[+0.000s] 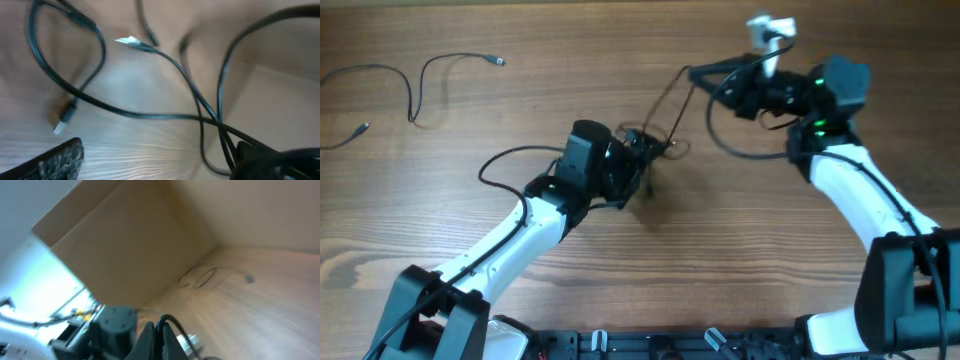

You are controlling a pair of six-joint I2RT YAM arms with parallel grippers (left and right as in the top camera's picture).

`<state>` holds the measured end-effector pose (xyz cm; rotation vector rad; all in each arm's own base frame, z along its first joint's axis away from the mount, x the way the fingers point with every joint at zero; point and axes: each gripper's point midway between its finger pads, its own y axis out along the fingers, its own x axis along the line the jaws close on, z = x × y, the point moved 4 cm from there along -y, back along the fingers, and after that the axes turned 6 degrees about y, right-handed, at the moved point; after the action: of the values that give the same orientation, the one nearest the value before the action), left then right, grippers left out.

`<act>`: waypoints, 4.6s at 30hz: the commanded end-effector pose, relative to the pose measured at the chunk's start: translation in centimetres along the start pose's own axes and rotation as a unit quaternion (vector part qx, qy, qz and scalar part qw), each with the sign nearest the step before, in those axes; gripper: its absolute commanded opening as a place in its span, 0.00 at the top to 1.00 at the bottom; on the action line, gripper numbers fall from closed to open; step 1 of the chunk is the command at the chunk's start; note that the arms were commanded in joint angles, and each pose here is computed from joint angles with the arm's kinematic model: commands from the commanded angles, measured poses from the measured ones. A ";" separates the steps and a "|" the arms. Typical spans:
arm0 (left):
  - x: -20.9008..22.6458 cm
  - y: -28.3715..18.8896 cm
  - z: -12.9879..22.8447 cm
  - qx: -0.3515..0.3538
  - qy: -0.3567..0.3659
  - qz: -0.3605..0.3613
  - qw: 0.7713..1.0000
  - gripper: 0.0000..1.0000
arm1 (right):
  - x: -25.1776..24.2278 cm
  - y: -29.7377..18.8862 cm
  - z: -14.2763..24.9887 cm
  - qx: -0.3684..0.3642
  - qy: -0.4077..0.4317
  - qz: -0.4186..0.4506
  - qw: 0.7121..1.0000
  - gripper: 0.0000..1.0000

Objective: Untangle cables

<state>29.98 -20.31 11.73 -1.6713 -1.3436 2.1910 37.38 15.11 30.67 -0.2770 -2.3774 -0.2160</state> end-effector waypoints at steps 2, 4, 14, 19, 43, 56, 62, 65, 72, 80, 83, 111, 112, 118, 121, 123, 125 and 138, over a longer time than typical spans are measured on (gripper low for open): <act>6.1 0.4 0.5 -0.009 -0.024 -0.122 0.992 0.06 | -0.7 -6.8 -8.1 -0.166 -0.048 0.114 0.978 0.96; 6.7 0.2 0.7 -0.006 -0.028 -0.136 0.990 0.06 | -2.4 -9.8 -9.0 -0.199 -0.053 0.167 0.964 0.95; 8.5 -0.4 1.0 -0.007 -0.041 -0.184 0.982 0.07 | -8.0 -25.1 -10.7 -0.352 -0.016 0.409 0.842 0.95; 7.3 -0.1 0.6 -0.002 -0.042 -0.148 0.988 0.37 | -8.9 -26.2 -9.3 -0.334 0.019 0.426 0.841 0.86; -6.5 -9.8 -6.4 -0.245 0.125 0.021 0.961 0.96 | -10.2 -0.9 13.5 0.196 0.058 0.338 0.919 0.16; -8.2 -13.8 -6.8 -0.286 0.114 0.073 0.949 0.96 | -12.3 6.4 23.9 0.282 0.166 0.280 0.902 0.96; -3.7 -17.1 -6.7 -0.299 0.103 -0.020 0.948 0.96 | -13.0 1.8 12.0 0.132 0.145 0.335 0.922 0.96; 0.5 -21.0 -7.0 -0.343 0.052 -0.094 0.933 0.96 | -11.6 -5.2 3.2 0.009 0.098 0.376 0.921 0.96; 4.7 -29.6 -7.0 -0.480 -0.099 -0.081 0.868 0.96 | -11.4 -20.5 -2.0 -0.175 0.176 0.485 0.839 0.96; 6.1 -30.9 -7.1 -0.504 -0.168 -0.076 0.844 0.96 | -12.0 -22.3 -1.5 -0.173 0.166 0.533 0.811 0.95; 7.5 -32.9 -7.5 -0.568 -0.177 -0.123 0.794 0.96 | -12.9 -27.5 -1.2 -0.234 0.172 0.662 0.691 0.95; 7.6 -15.5 -10.0 -0.160 -0.253 -0.107 0.948 0.44 | -11.2 -8.8 2.8 -0.018 0.091 0.517 0.851 0.00; 7.6 -14.3 -9.8 -0.136 -0.245 -0.111 0.954 0.40 | -11.3 -8.8 3.1 -0.013 0.094 0.526 0.845 0.00; 4.6 -8.1 -7.4 -0.012 -0.107 -0.074 0.991 0.30 | -10.8 -9.2 6.9 0.038 0.184 0.530 0.827 0.00; 2.3 -5.3 -5.2 0.024 -0.009 -0.052 0.998 0.27 | -10.1 -9.5 9.3 0.074 0.244 0.526 0.812 0.00; 0.5 -3.7 -3.1 0.044 0.068 -0.034 0.996 0.26 | -9.7 -9.9 10.5 0.083 0.279 0.534 0.794 0.01; -0.4 -2.6 -1.5 0.047 0.129 -0.033 0.990 0.27 | -9.8 -10.2 11.2 0.088 0.291 0.539 0.785 0.00; -0.6 1.5 6.9 -0.059 0.425 -0.164 0.888 0.56 | -10.4 -11.5 11.1 0.047 0.315 0.589 0.743 0.00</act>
<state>24.80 -25.90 12.68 -1.9419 -1.2252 1.1872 34.78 5.52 15.15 -1.3164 -1.2157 0.3674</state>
